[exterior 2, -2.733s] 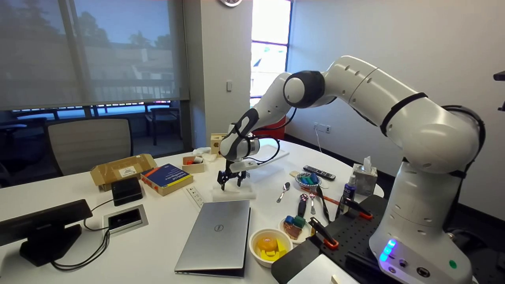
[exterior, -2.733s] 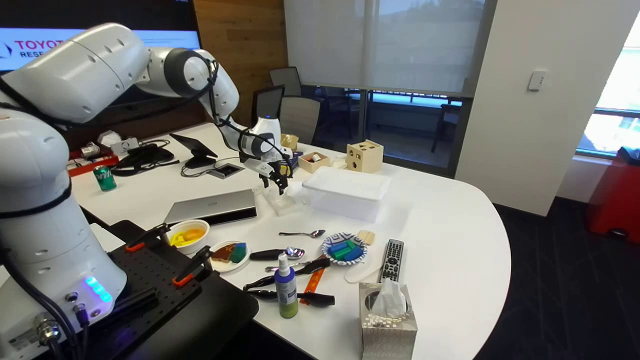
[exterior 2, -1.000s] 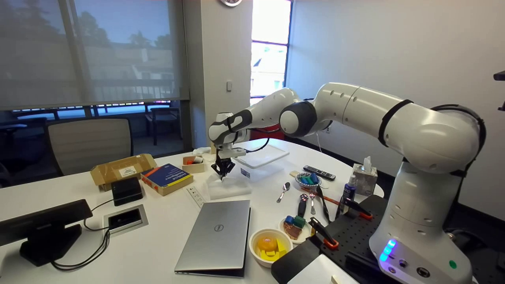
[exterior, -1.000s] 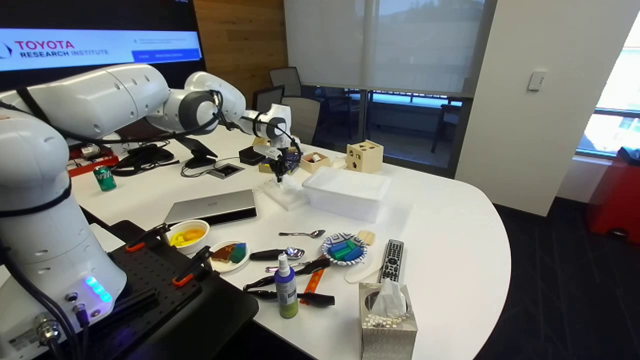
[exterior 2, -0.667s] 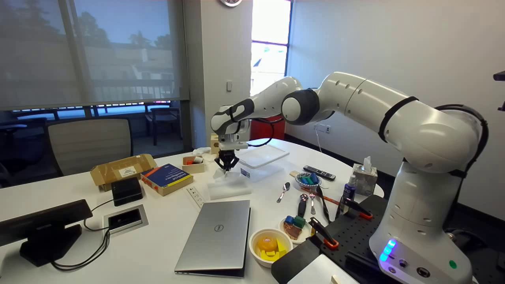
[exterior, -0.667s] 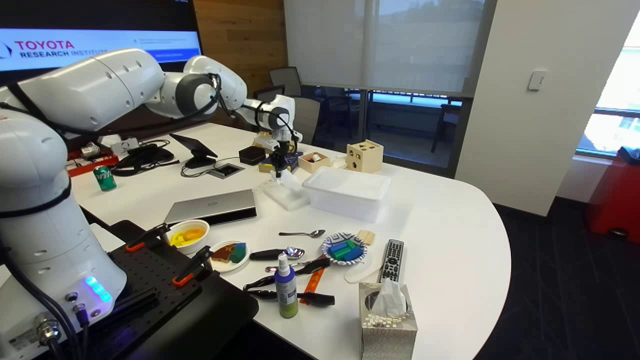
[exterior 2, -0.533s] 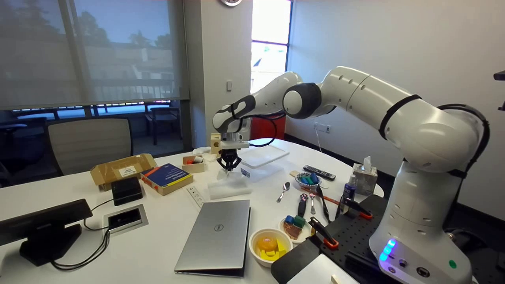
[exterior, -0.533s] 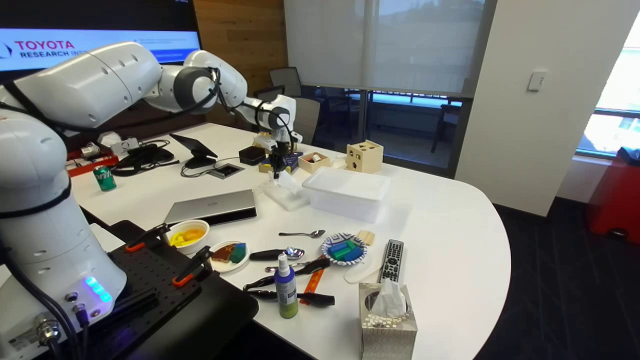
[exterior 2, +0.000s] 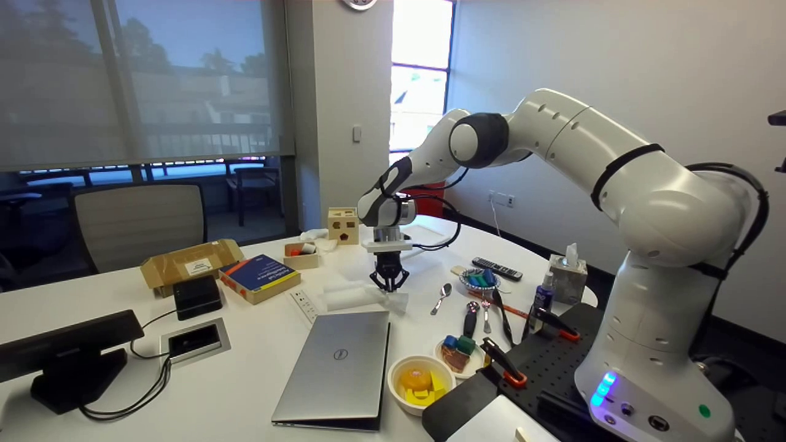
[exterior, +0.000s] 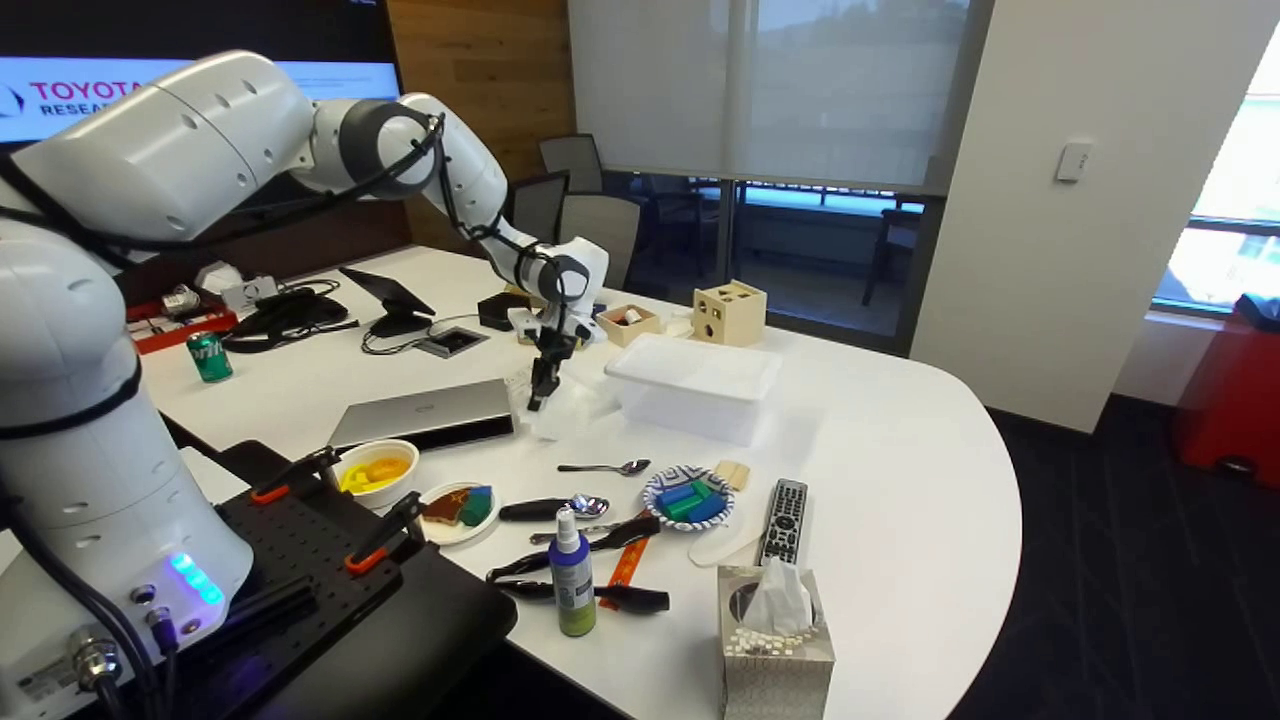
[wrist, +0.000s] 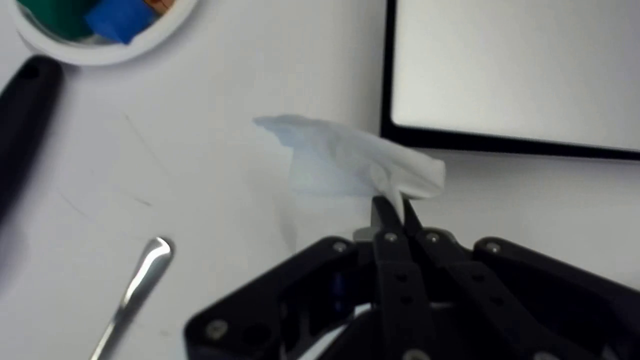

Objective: Use the white napkin to wipe the tabletop.

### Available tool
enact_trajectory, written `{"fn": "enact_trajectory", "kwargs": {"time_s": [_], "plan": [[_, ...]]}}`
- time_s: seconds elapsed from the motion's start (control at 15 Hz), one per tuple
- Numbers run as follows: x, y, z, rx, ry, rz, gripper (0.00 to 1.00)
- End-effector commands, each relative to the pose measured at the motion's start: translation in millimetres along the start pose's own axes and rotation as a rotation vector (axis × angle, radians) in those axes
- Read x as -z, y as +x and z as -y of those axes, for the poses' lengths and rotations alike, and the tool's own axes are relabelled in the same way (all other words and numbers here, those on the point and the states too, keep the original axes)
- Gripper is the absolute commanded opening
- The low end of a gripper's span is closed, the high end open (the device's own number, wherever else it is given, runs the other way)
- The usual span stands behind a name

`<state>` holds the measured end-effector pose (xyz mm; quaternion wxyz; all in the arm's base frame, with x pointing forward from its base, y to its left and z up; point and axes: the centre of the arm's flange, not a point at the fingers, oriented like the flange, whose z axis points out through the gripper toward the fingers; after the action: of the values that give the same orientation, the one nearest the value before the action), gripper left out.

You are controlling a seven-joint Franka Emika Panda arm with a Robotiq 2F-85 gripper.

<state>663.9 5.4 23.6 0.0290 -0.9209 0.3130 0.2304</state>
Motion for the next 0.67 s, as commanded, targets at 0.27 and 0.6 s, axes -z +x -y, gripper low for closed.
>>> {"fn": "enact_trajectory", "kwargs": {"time_s": [0.27, 0.6], "plan": [[-77, -9, -107, -0.378, -0.007, 0.189, 0.00], [-85, 1, -124, -0.562, 0.037, 0.152, 0.00]]}}
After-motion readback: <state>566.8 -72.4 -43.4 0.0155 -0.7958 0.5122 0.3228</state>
